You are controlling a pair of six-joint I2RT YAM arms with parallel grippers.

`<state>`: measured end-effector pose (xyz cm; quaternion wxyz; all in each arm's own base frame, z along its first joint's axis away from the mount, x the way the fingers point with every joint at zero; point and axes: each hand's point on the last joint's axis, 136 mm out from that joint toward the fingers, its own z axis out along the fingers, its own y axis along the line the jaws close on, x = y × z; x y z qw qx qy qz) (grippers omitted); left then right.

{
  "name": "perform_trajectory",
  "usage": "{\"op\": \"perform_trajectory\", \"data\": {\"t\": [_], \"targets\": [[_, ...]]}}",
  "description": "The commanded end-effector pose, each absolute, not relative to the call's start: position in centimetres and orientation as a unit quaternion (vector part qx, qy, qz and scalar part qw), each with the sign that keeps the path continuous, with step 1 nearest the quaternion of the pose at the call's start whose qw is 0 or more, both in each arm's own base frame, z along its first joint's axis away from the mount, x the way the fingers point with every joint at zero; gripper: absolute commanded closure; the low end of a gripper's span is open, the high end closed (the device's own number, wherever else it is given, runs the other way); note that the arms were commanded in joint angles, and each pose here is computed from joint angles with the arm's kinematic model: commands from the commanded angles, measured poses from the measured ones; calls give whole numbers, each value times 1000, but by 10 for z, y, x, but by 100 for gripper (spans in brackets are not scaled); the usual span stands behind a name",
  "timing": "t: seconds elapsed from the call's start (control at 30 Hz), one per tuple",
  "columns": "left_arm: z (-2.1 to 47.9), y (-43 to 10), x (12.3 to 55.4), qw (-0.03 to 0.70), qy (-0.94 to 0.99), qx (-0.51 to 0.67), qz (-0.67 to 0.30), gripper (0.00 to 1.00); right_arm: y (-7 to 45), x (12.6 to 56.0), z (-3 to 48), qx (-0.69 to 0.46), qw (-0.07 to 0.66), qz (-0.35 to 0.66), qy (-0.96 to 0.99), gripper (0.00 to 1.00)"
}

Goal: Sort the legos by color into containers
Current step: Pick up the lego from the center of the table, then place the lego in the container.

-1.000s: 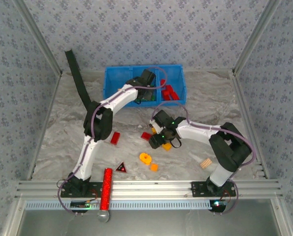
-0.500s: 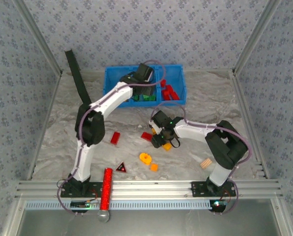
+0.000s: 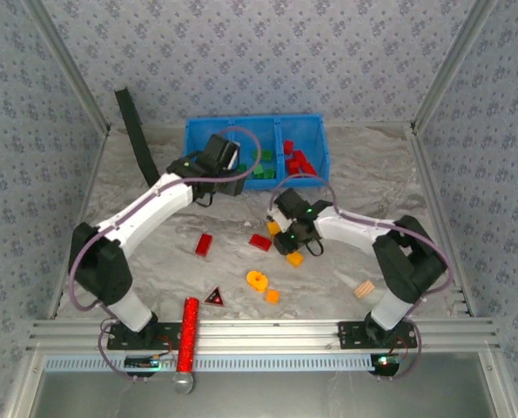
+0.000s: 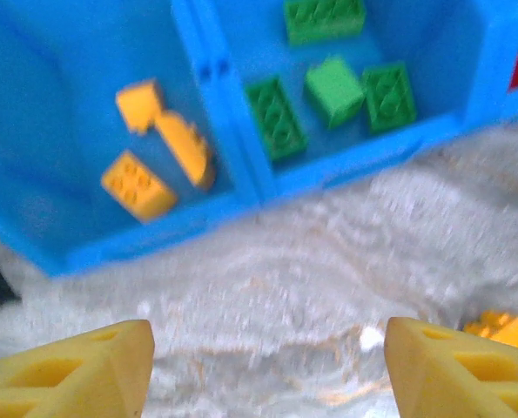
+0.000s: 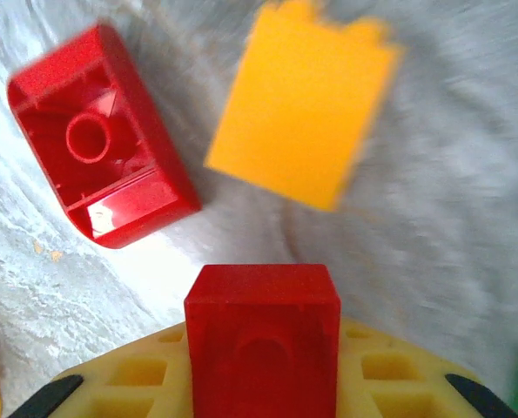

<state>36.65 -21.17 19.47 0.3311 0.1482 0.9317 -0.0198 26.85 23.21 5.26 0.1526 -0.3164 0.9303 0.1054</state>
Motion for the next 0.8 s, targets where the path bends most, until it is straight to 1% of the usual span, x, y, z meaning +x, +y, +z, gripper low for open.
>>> {"op": "perform_trajectory", "data": {"t": [0.0, 0.17, 0.23, 0.3, 0.4, 0.6, 0.77], "targets": [[202, -196, 336, 318, 939, 125, -33, 28, 219, 298, 104, -295, 210, 126, 924, 71], [185, -201, 284, 261, 957, 96, -80, 27, 190, 353, 145, -247, 286, 97, 921, 71], [171, -204, 265, 220, 969, 65, -95, 26, 179, 383, 165, -224, 317, 72, 919, 71], [159, -210, 248, 185, 976, 40, -110, 26, 170, 409, 178, -204, 338, 50, 917, 71], [145, -216, 225, 154, 980, 4, -126, 23, 167, 445, 192, -194, 362, 41, 911, 71], [115, -234, 198, 109, 967, -96, -209, 23, 179, 504, 189, -232, 403, 31, 885, 71], [107, -251, 181, 68, 959, -140, -236, 20, 188, 546, 175, -248, 423, 17, 871, 71]]}}
